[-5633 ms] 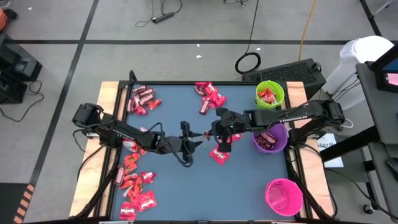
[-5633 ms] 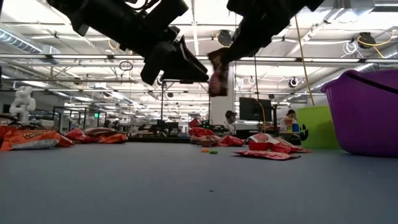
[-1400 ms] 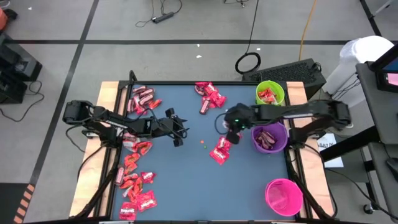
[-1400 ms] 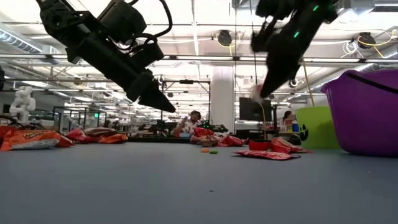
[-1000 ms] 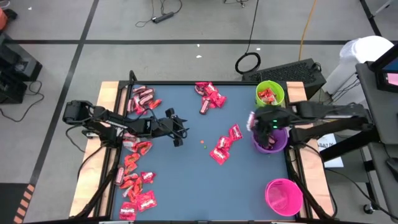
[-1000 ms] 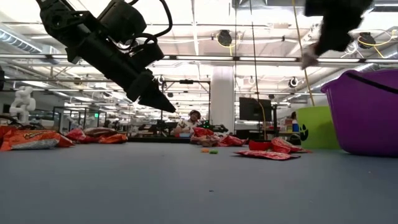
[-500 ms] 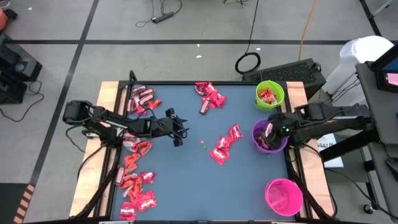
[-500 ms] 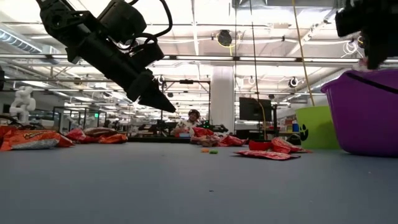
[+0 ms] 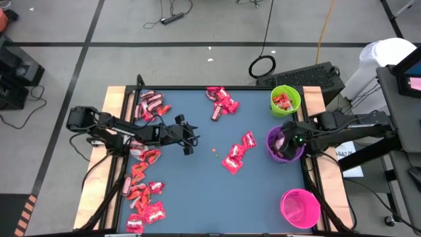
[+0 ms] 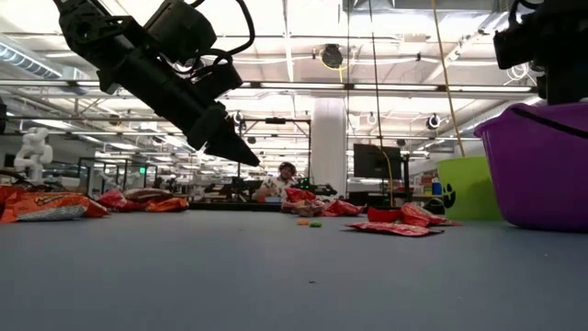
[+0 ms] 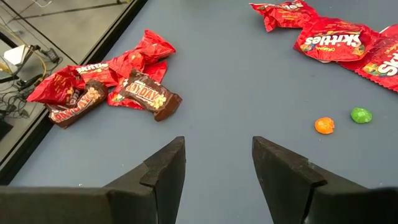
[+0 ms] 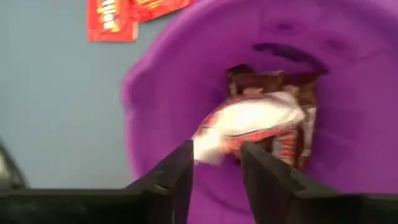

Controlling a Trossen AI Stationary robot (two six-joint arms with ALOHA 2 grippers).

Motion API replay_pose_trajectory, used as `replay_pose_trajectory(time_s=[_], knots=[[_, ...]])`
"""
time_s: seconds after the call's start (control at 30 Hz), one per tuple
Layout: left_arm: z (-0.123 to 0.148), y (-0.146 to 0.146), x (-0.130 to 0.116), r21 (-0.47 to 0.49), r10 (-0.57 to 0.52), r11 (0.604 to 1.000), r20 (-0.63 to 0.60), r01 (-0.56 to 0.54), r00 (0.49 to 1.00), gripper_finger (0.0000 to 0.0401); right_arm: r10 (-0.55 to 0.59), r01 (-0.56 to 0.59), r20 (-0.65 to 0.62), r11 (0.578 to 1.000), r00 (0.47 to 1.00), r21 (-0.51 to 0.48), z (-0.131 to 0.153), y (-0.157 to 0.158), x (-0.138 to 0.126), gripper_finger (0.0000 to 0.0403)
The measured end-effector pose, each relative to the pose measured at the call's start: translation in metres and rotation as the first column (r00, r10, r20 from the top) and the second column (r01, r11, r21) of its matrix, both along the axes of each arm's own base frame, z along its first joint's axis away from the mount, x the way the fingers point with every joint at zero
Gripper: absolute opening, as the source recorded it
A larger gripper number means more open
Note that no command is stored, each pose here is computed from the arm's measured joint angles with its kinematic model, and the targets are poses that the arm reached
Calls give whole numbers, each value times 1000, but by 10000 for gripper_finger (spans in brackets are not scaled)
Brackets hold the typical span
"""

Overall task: Organize candy in baskets
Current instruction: Put the white chocolate bar into the violet bucket, then put the brown chocolate bar into the violet bucket

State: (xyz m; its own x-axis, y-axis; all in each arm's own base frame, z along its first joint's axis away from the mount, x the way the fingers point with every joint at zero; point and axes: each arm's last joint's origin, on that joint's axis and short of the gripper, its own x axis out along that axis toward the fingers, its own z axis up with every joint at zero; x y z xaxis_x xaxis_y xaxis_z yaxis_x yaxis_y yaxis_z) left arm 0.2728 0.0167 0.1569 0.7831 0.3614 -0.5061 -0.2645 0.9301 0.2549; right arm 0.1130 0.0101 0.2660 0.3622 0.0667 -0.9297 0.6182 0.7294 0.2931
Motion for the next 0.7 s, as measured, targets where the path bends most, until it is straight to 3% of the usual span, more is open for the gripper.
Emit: replay_pose_trajectory(time_s=[0.2, 0.33, 0.43, 0.53, 0.7], knots=[[0, 0, 0, 0, 0, 1000, 0, 0, 1000, 192, 35, -35, 92, 999, 995, -3, 24, 0, 2, 150], [0, 0, 0, 0, -1, 1000, 0, 1, 1000, 192, 133, -79, 295, 979, 946, -188, 47, -2, 14, 155], [0, 0, 0, 0, 0, 1000, 0, 0, 1000, 192, 242, -89, 403, 928, 882, -362, 57, -4, 29, 155], [0, 0, 0, 0, -1, 1000, 0, 1, 1000, 192, 343, -83, 421, 847, 839, -525, 63, -5, 45, 155], [3, 1, 2, 7, -1, 1000, 40, 1, 999, 192, 411, -100, 325, 737, 852, -668, 57, -7, 70, 163]])
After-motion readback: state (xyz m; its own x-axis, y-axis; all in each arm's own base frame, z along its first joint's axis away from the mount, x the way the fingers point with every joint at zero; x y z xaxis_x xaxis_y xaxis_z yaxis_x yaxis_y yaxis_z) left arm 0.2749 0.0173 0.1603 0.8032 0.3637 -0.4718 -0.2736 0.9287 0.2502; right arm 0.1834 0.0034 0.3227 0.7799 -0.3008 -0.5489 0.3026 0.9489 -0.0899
